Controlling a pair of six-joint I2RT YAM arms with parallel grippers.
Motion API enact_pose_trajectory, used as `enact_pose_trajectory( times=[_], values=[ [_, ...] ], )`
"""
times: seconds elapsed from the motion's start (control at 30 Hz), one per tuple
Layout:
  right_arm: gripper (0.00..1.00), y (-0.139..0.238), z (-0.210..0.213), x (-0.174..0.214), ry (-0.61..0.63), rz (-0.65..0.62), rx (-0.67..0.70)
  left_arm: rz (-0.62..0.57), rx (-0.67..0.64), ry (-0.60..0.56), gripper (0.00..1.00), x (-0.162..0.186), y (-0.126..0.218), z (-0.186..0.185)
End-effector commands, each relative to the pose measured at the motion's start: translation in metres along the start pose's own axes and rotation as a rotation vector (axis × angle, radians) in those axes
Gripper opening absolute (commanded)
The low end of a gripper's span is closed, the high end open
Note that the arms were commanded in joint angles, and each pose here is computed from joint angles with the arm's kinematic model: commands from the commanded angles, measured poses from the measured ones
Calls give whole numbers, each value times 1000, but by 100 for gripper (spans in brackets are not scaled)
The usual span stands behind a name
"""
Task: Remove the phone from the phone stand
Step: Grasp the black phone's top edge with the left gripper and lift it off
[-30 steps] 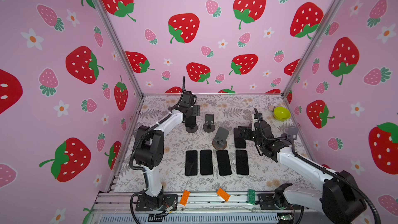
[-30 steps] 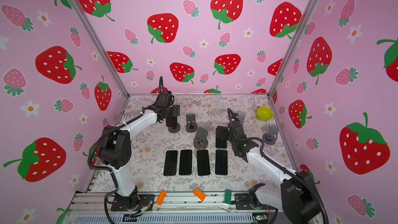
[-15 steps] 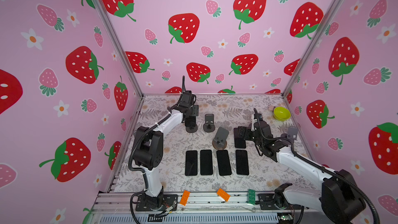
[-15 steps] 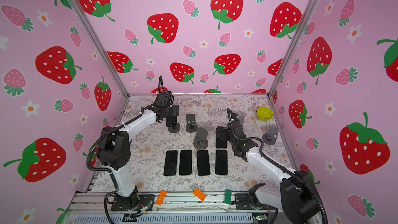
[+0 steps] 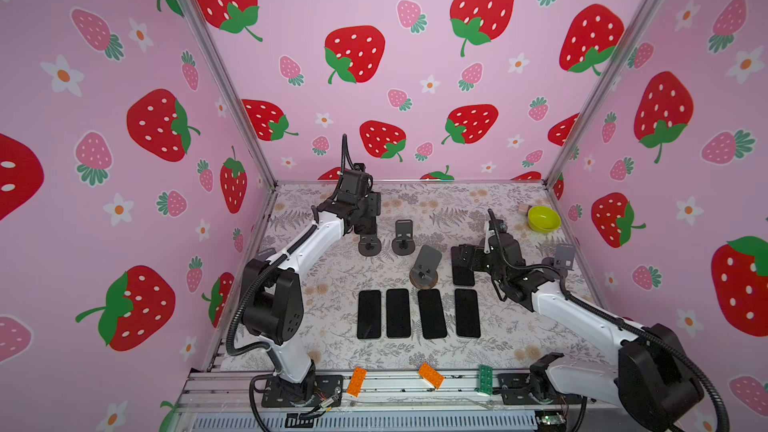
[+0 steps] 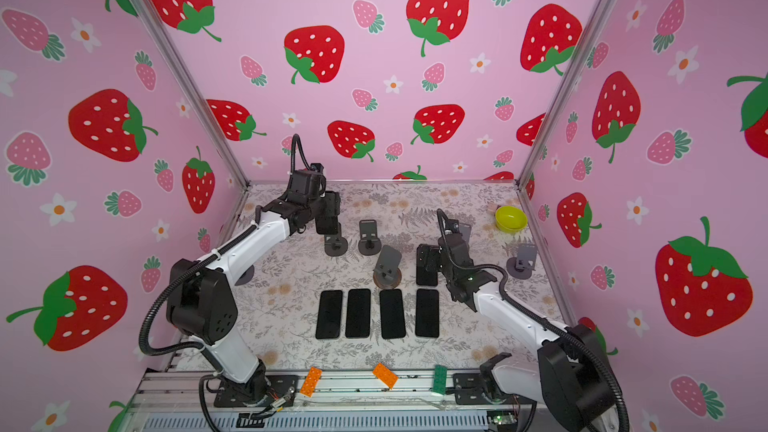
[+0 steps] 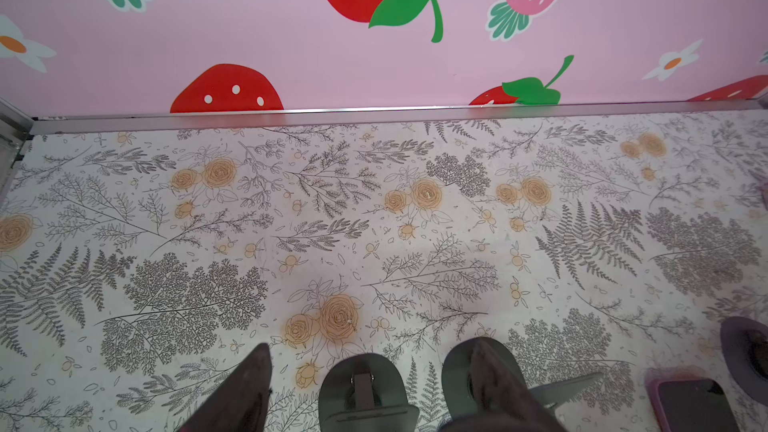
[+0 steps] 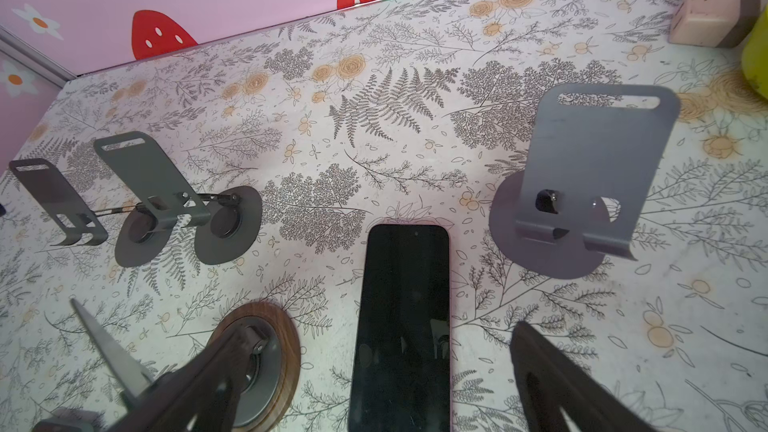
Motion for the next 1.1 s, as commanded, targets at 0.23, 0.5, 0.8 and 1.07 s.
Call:
enact_pose_trajectory(
  times=[0.23, 0.5, 0.8, 1.07],
  values=[
    [100, -2, 2, -3, -2, -1, 3, -52, 3, 6, 61, -2, 34, 7],
    [100, -5, 4, -2, -6, 14, -11, -11, 24, 33, 61, 16, 43, 12],
    [100, -4, 3, -3, -4, 13, -7, 75, -2, 99, 58, 48, 57, 28],
    [100, -8, 5, 0, -7, 30, -27, 96, -27, 309, 56, 78, 56, 75]
  ],
)
Point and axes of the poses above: each gripper's point midway between its finger pads, its own y axis back along the fingers, its own z axis along the line the jaws close on, x = y × z, the point moved 8 cm from there along y, back along the fingers, and after that the axes turned 9 degrees about y, right-handed, at the moved point
